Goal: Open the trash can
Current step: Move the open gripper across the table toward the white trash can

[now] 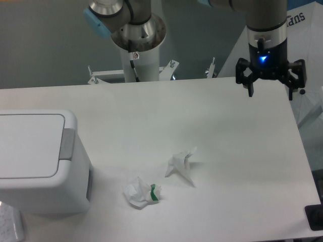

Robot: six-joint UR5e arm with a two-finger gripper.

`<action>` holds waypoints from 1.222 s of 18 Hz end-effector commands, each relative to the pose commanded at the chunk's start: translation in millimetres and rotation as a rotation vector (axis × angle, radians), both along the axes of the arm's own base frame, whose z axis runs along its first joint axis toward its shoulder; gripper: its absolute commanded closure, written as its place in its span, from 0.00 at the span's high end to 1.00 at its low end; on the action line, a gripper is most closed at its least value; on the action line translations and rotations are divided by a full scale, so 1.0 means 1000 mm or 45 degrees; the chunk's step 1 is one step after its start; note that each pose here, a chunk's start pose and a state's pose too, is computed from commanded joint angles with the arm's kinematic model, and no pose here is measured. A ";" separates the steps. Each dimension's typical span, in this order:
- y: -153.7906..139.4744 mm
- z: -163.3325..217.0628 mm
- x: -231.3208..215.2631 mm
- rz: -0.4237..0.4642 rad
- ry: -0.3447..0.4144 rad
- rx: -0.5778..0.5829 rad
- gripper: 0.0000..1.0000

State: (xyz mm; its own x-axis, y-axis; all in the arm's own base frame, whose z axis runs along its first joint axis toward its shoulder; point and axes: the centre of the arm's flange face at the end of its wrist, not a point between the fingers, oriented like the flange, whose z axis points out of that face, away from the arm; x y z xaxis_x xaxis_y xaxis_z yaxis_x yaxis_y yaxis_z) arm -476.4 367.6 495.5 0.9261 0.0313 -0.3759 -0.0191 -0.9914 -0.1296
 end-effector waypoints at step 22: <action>0.122 0.013 0.093 0.367 -0.381 0.534 1.00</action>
State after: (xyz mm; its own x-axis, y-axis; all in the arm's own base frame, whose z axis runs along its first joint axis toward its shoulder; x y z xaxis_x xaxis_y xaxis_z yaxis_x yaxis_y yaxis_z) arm -383.2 489.4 508.1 0.9222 0.3868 -0.0004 0.3412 -0.8140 -0.4700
